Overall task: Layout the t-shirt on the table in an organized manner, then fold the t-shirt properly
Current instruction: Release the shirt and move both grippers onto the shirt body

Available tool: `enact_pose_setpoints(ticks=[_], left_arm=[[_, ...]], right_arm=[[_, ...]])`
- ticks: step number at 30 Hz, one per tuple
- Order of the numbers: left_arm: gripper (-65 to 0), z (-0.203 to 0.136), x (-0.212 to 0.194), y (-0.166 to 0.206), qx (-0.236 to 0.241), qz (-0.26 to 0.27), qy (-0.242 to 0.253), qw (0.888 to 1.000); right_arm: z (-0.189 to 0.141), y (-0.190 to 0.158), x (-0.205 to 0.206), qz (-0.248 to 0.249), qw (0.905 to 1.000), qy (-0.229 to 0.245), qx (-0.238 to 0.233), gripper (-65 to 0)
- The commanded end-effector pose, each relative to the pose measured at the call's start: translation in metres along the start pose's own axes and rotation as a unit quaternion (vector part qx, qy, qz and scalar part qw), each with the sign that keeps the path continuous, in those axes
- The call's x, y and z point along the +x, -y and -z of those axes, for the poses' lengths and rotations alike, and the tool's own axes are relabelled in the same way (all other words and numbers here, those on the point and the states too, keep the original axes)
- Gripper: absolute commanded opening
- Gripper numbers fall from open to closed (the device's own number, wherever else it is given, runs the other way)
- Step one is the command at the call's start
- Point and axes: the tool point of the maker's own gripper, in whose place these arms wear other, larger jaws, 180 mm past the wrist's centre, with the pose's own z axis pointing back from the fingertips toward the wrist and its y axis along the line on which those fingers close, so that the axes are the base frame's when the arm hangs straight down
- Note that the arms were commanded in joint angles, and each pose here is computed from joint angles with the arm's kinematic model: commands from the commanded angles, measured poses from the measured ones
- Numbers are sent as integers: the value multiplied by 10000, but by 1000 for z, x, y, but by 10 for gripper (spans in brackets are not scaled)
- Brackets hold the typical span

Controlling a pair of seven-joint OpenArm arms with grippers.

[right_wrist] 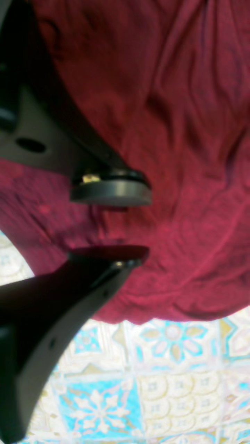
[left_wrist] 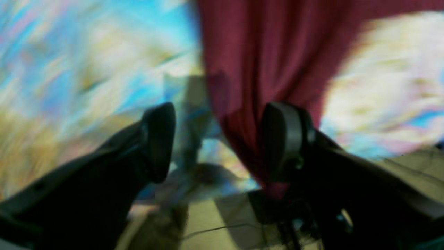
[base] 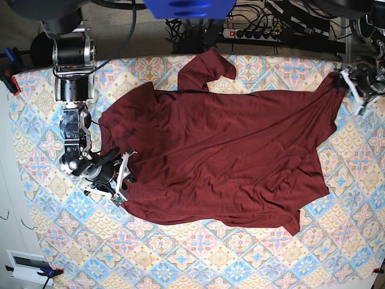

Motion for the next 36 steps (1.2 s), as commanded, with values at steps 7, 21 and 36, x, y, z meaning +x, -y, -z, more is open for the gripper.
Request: enact_pose_setpoints(ticks=[7, 21, 36], left_arm=[[-246, -48, 69, -47, 344, -1224, 1791, 9756], [-246, -26, 193, -15, 126, -1669, 2982, 9397], [-252, 64, 256, 0, -342, -3256, 3006, 8958]], right_arm=[[20, -25, 0, -160, 9990, 96, 418, -461], [40, -36, -54, 467, 9961, -278, 702, -461], [39, -36, -53, 461, 9962, -262, 693, -462]])
